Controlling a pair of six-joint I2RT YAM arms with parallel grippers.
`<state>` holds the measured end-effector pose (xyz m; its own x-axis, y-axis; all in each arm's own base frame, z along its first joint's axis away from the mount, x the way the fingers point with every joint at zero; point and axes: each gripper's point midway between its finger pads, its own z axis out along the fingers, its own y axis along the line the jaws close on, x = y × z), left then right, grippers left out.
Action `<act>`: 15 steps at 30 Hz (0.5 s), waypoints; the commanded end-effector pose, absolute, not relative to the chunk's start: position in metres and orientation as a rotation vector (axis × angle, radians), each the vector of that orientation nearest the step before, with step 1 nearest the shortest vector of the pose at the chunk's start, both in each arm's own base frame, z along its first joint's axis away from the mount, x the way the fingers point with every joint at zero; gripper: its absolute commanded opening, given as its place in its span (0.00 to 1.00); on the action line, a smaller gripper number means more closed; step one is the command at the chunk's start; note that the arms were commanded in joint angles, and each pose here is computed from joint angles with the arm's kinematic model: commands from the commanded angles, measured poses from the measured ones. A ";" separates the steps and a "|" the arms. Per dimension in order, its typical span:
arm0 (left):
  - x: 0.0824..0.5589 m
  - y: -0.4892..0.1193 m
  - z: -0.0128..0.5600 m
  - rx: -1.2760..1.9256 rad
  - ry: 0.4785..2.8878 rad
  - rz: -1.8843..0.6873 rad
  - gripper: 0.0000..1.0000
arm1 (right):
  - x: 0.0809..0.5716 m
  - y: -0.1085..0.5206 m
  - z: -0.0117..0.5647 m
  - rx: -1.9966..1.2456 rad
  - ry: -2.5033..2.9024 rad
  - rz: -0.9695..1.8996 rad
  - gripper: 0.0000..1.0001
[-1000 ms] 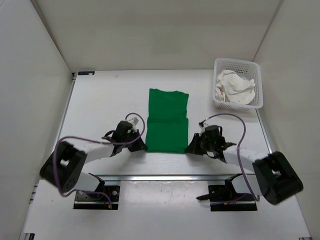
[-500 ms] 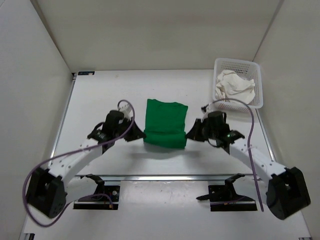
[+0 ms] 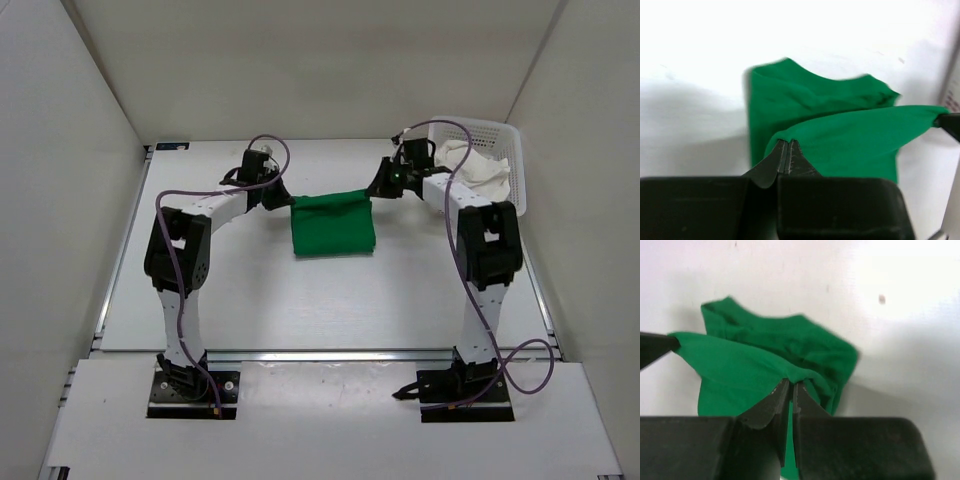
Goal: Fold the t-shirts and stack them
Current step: Grab one side of the 2/3 rectangular tshirt with both arms
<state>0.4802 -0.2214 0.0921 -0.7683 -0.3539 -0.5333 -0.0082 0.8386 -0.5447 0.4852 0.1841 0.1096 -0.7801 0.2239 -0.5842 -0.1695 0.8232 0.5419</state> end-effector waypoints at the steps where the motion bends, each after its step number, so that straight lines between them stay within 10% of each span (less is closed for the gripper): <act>1: 0.509 -0.195 0.103 -0.370 2.314 -0.650 0.01 | 0.528 0.189 0.125 -0.016 2.290 0.794 0.00; 5: 0.531 -0.183 0.107 -0.426 2.249 -0.692 0.12 | 0.559 0.190 0.128 -0.021 2.298 0.737 0.03; 10: 0.536 -0.181 0.127 -0.376 2.200 -0.738 0.69 | 0.566 0.193 0.145 -0.011 2.270 0.728 0.34; 15: 0.493 -0.174 0.099 -0.368 2.234 -0.732 0.79 | 0.547 0.188 0.188 -0.052 2.195 0.698 0.52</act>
<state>0.5120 -0.1715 0.0764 -0.7030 -0.4782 -0.5264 -0.1008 0.7997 -0.5919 0.5544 0.1946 0.1195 -0.7640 0.1895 -0.6168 -0.1980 0.8410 0.5035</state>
